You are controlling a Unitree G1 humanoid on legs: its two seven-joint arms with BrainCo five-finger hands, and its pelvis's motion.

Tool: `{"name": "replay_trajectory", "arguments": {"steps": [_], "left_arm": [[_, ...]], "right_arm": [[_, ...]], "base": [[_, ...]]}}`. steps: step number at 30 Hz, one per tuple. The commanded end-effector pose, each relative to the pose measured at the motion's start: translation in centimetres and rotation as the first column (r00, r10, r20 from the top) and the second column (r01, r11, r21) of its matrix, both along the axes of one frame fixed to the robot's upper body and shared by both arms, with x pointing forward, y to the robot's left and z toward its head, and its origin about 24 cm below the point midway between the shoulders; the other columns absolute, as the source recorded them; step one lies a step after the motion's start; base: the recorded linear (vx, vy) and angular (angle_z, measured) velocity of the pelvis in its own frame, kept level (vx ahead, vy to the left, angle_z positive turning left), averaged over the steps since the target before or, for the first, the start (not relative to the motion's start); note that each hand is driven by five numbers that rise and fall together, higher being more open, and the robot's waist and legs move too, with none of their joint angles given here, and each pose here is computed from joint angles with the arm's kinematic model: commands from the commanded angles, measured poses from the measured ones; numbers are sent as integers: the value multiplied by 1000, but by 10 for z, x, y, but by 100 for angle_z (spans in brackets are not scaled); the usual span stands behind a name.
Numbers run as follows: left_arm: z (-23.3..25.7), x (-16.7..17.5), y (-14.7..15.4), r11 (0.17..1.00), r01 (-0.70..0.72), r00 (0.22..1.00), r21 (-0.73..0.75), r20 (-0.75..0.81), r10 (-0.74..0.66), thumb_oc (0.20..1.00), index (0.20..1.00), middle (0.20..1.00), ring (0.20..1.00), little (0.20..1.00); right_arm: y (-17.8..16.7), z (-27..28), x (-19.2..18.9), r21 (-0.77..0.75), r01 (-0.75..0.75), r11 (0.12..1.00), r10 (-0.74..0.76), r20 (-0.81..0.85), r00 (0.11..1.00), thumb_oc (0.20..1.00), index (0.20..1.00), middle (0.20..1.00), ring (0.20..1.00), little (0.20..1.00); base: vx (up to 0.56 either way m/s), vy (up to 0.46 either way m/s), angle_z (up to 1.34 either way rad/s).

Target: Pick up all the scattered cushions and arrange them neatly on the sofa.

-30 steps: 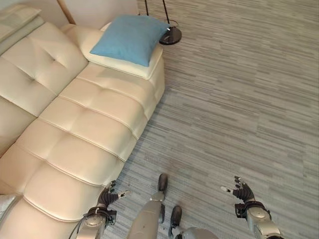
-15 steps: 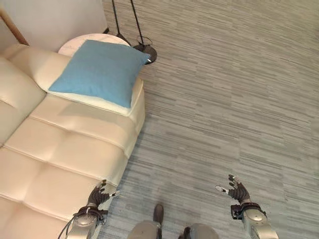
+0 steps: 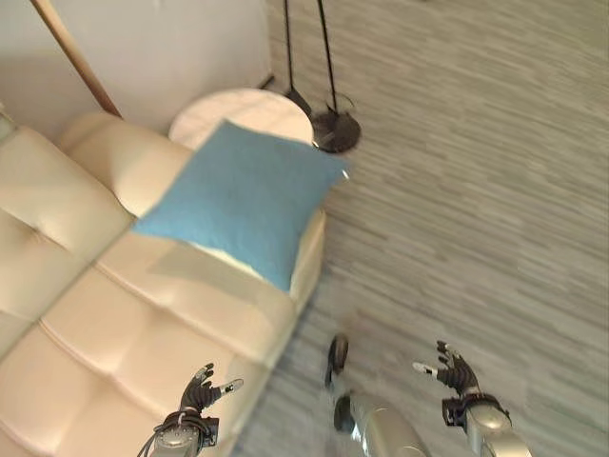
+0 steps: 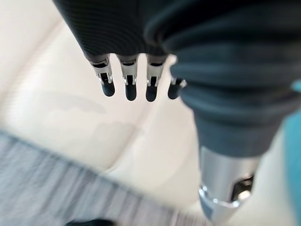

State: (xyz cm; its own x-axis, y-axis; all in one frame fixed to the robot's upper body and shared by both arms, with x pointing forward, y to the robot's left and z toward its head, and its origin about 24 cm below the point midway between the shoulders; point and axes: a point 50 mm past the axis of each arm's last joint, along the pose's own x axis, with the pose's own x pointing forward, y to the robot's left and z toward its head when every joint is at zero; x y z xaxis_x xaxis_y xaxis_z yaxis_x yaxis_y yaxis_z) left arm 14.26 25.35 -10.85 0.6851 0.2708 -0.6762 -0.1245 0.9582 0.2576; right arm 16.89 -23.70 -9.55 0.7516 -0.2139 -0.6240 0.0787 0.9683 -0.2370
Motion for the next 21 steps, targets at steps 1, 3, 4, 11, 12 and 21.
{"name": "replay_trajectory", "arguments": {"steps": [1, 3, 4, 11, 12, 21], "left_arm": [[15, 0, 29, 995, -14, 999, 94, 43, 10, 1000, 1000, 1000, 1000, 1000], [15, 3, 27, 996, -19, 999, 82, 48, 15, 1000, 1000, 1000, 1000, 1000], [14, 5, 25, 997, -19, 999, 75, 49, 15, 1000, 1000, 1000, 1000, 1000], [14, 13, 18, 998, -16, 997, 52, 71, 13, 1000, 1000, 1000, 1000, 1000], [12, 9, 19, 998, -28, 998, 52, 64, 24, 1000, 1000, 1000, 1000, 1000], [12, -6, 28, 996, -77, 996, 54, 43, 75, 1000, 1000, 1000, 1000, 1000]], "right_arm": [[-3, 27, 32, -28, -18, 999, 23, 164, 986, 1000, 1000, 1000, 1000, 1000], [-5, 27, 32, -38, -14, 999, 20, 160, 987, 1000, 1000, 1000, 1000, 1000], [-7, 28, 33, -40, -10, 999, 16, 162, 987, 1000, 1000, 1000, 1000, 1000], [-13, 32, 35, -51, 26, 998, -16, 188, 982, 1000, 1000, 1000, 1000, 1000], [-12, 33, 36, -55, 16, 998, -5, 189, 982, 1000, 1000, 1000, 1000, 1000], [-10, 38, 37, -53, 7, 999, 4, 213, 977, 1000, 1000, 1000, 1000, 1000]], "base": [[200, -197, 84], [119, -102, 19], [170, -133, 6], [130, -27, 39], [86, 55, -18], [72, 45, -6]]}}
